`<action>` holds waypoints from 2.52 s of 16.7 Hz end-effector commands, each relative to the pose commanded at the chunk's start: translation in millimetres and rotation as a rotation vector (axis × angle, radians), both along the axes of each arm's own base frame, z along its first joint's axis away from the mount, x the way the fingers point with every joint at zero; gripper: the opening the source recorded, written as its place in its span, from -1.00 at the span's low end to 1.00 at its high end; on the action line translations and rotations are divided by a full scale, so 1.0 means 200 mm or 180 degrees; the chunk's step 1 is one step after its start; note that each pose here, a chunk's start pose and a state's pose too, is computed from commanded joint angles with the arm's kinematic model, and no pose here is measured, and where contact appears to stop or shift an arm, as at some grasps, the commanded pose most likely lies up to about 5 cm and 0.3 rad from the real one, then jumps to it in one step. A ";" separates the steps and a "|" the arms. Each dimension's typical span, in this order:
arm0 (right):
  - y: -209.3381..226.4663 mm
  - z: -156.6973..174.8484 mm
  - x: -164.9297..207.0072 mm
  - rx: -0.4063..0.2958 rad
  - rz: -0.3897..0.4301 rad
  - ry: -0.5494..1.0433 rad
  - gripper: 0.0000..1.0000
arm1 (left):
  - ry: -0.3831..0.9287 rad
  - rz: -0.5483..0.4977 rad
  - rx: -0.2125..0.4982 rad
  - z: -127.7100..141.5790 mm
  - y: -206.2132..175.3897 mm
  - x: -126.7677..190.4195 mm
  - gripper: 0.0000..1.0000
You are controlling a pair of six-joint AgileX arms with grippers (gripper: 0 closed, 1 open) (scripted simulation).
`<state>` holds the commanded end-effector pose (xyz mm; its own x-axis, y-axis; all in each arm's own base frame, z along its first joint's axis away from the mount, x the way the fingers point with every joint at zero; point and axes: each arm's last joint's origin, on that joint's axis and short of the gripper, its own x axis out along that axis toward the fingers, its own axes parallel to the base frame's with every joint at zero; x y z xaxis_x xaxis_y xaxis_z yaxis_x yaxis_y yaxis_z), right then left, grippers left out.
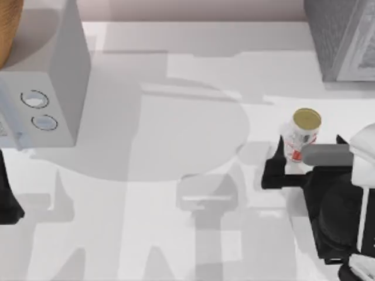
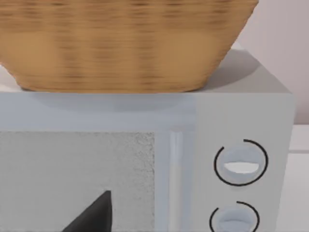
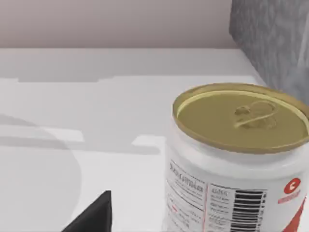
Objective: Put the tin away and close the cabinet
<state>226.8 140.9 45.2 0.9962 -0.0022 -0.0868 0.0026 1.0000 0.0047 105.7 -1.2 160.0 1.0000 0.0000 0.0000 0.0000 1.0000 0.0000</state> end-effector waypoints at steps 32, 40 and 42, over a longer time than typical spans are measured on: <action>0.01 -0.11 0.27 -0.0012 -0.0025 0.0024 1.00 | 0.0000 0.0000 0.0000 0.00 0.00 0.00 1.00; 0.01 -0.11 0.27 -0.0012 -0.0025 0.0024 0.10 | 0.0000 0.0000 0.0000 0.00 0.00 0.00 1.00; 0.01 -0.11 0.27 -0.0012 -0.0025 0.0024 -0.21 | 0.0000 0.0000 0.0000 0.00 0.00 0.00 1.00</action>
<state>281.5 143.8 22.8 0.9955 -0.0103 -0.0943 0.0105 0.9999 0.0009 105.7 -1.2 160.0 1.0000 0.0000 0.0000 0.0000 1.0000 0.0000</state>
